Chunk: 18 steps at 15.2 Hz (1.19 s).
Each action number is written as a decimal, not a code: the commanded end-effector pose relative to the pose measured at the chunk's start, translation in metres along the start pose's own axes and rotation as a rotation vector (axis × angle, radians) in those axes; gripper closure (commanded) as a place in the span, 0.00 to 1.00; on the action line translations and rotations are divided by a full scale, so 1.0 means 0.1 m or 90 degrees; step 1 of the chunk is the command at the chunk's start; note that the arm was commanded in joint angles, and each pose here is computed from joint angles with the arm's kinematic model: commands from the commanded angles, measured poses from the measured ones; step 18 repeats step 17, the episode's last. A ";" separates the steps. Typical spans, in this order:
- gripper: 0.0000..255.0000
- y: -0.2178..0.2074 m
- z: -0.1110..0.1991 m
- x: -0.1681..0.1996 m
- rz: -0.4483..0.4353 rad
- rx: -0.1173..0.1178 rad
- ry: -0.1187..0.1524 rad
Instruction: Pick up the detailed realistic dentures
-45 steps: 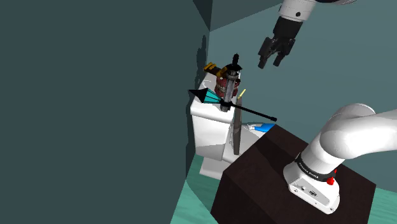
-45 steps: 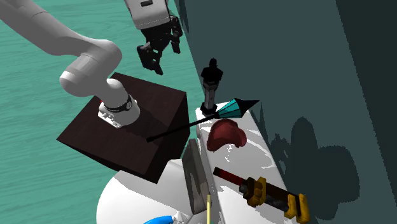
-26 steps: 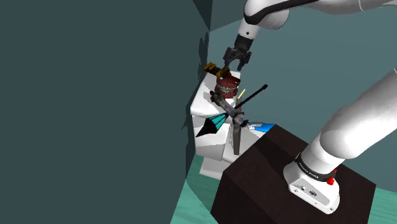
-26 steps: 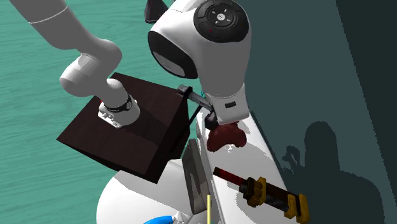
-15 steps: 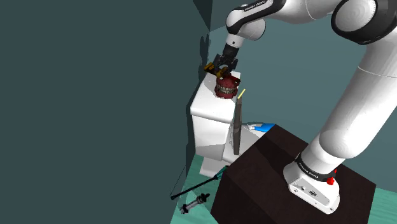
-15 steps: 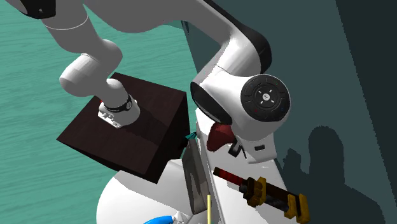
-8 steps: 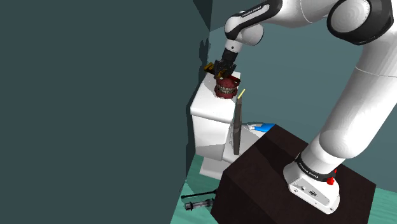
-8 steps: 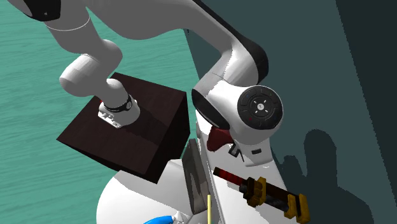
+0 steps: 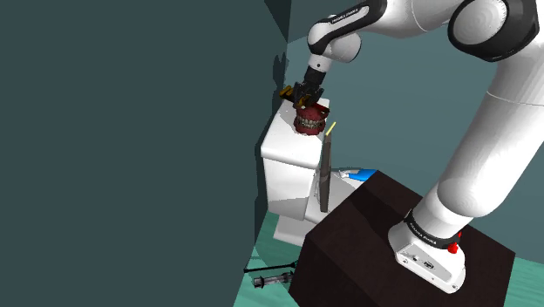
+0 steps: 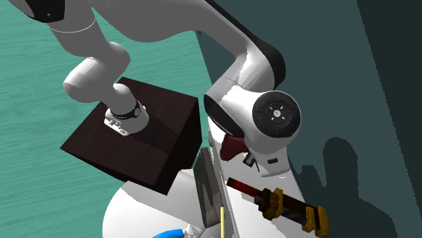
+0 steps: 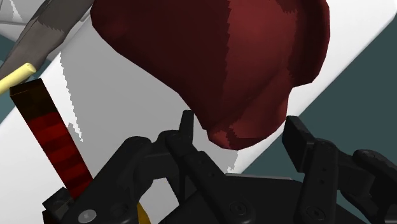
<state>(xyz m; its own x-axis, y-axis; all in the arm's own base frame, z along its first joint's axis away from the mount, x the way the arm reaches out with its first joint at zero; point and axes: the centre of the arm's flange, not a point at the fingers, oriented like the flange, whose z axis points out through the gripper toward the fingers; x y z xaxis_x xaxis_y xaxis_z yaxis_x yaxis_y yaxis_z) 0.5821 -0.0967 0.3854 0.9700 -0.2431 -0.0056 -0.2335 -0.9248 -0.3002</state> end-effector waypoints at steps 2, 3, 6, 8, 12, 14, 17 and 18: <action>1.00 -0.02 -0.09 0.00 0.000 0.000 -0.002; 1.00 -0.04 -0.14 0.00 0.000 0.000 -0.002; 1.00 -0.09 -0.29 0.00 0.000 0.000 -0.002; 1.00 -0.12 -0.39 0.00 0.000 0.000 -0.002; 1.00 -0.18 -0.59 0.00 0.000 0.000 -0.002; 1.00 -0.21 -0.69 0.00 0.000 0.000 -0.002; 1.00 -0.23 -0.75 -0.01 0.000 0.000 -0.002; 1.00 -0.23 -0.75 -0.01 0.000 0.000 -0.002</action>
